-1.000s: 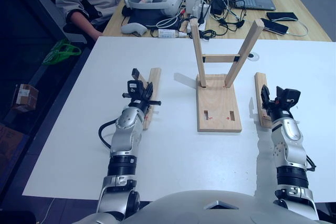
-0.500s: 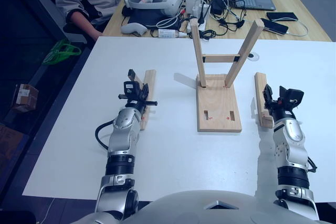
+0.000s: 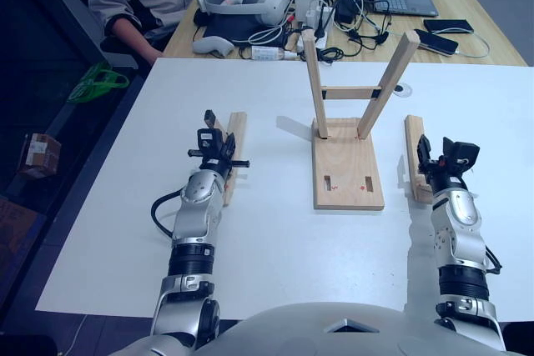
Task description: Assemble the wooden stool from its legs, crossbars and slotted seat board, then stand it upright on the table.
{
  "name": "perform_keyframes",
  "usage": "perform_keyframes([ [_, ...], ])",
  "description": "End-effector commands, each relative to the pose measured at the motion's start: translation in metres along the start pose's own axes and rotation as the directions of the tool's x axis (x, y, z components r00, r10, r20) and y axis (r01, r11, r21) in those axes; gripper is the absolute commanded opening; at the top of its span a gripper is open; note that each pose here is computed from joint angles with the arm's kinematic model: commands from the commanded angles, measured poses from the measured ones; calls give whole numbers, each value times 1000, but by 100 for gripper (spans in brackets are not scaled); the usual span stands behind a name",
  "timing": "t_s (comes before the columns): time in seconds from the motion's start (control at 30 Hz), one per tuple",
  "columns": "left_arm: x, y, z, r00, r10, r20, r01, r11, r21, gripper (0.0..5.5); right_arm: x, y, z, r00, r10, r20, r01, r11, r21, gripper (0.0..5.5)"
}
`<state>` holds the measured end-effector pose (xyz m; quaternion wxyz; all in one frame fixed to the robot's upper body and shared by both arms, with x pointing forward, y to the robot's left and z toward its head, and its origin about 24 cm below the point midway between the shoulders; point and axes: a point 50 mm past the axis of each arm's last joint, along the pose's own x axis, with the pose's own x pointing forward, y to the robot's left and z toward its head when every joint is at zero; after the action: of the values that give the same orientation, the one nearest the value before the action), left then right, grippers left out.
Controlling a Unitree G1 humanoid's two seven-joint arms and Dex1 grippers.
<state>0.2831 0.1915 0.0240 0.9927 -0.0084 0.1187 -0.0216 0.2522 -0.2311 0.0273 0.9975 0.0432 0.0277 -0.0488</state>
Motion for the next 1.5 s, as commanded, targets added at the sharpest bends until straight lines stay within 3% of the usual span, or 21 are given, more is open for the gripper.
perform_keyframes([
  [0.03,-2,4,2,1000,4,2,-4,1000,20,65,-2,1,1,1000,-9,9,9,1000,17,288],
  [0.57,-5,-1,14,998,-29,52,29,1000,-3,65,-2,-1,18,998,-32,50,29,997,67,288],
  [1.5,-10,1,20,993,-58,102,59,998,-11,65,-8,-2,3,998,-60,0,60,997,38,288],
])
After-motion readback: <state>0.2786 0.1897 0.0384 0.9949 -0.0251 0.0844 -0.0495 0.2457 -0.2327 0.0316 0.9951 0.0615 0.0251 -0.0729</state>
